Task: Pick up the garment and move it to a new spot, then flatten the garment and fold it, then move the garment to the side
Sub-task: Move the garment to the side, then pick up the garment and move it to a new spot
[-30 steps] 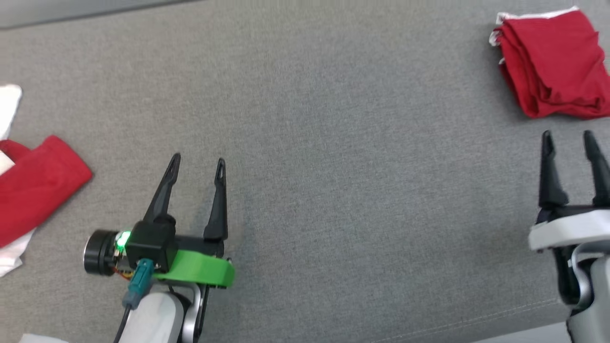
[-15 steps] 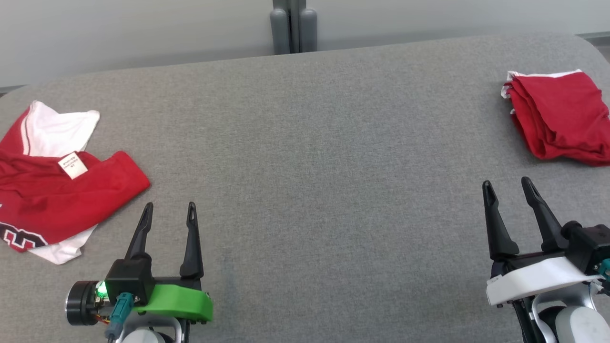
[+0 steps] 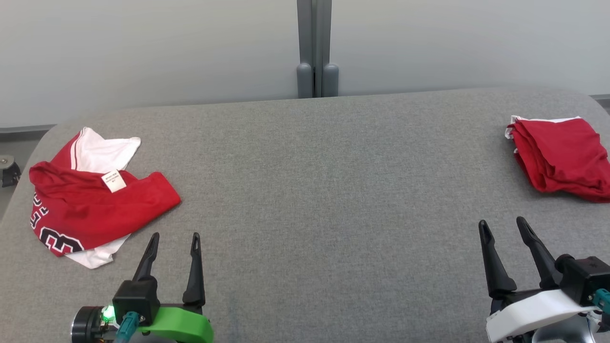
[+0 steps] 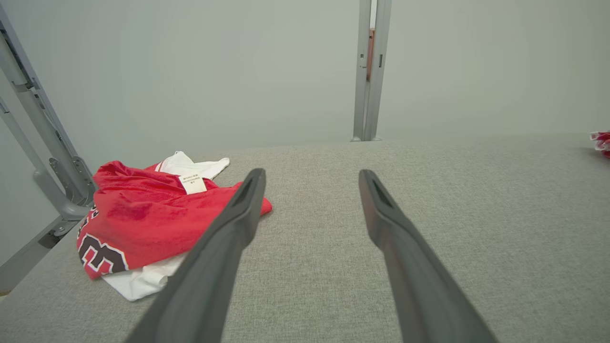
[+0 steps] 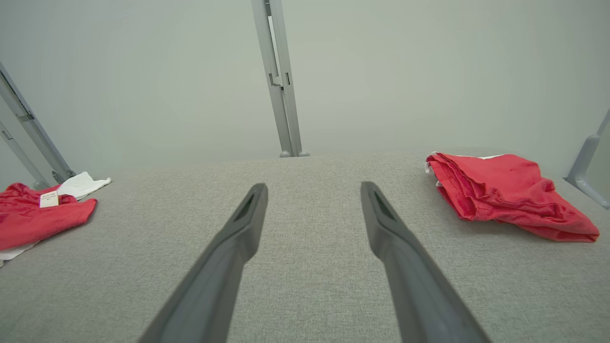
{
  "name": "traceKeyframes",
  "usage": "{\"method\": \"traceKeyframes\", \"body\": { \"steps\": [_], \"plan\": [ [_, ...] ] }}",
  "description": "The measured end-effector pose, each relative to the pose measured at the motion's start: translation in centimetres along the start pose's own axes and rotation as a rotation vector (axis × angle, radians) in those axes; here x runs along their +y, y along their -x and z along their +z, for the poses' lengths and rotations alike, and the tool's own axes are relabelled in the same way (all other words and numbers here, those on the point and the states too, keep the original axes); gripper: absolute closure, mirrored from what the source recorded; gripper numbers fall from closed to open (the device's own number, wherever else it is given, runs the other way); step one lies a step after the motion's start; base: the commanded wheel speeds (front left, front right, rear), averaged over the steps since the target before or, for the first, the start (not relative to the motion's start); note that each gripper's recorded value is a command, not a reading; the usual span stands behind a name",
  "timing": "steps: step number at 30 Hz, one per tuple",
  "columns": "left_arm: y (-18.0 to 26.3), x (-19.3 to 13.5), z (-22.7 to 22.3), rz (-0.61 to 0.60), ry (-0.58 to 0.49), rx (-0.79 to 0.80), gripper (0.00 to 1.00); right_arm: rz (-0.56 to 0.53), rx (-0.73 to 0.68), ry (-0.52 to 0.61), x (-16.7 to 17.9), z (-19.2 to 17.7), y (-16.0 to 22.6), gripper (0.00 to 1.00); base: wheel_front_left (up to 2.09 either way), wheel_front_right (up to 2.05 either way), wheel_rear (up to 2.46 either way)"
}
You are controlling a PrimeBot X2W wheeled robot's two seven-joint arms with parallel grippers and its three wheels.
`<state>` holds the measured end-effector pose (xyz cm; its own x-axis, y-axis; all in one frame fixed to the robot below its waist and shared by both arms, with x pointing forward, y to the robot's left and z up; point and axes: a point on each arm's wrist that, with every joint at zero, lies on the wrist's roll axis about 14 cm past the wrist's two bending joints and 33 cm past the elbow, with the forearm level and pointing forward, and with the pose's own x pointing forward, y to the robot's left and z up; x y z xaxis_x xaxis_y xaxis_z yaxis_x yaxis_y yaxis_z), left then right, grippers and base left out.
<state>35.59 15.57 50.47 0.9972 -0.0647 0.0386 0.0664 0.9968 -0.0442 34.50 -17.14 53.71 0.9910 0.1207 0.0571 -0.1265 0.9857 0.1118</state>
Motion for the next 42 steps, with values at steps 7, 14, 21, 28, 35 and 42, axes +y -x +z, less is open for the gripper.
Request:
{"method": "traceKeyframes", "body": {
  "steps": [7, 14, 21, 28, 35, 42],
  "plan": [
    [0.5, -0.1, -0.1, -0.003, 0.005, 0.006, 0.0, -0.001, -0.001, 0.001, 0.1, 0.2, 0.3, 0.0, 0.0, 0.0, 0.0],
    [0.6, 0.0, -0.2, 0.001, 0.005, 0.011, 0.0, 0.001, -0.001, 0.006, 0.2, 0.3, 0.2, 0.0, 0.0, 0.0, 0.0],
    [0.8, 1.2, 0.2, 0.043, 0.005, 0.0, 0.0, 0.047, 0.003, 0.002, 1.5, 0.2, -0.6, 0.0, 0.0, 0.0, 0.0],
    [1.8, 5.7, 1.5, 0.193, 0.014, -0.044, 0.0, 0.237, -0.006, -0.005, 6.9, 0.9, -3.4, 0.0, 0.0, 0.0, 0.0],
    [4.9, 11.0, 1.9, 0.381, 0.005, -0.059, 0.0, 0.42, -0.004, -0.023, 12.5, 0.7, -5.8, 0.0, 0.0, 0.0, 0.0],
    [8.0, 14.2, 1.6, 0.509, -0.015, -0.042, 0.0, 0.53, 0.005, -0.025, 16.0, 0.1, -7.6, 0.0, 0.0, 0.0, 0.0]
  ]
}}
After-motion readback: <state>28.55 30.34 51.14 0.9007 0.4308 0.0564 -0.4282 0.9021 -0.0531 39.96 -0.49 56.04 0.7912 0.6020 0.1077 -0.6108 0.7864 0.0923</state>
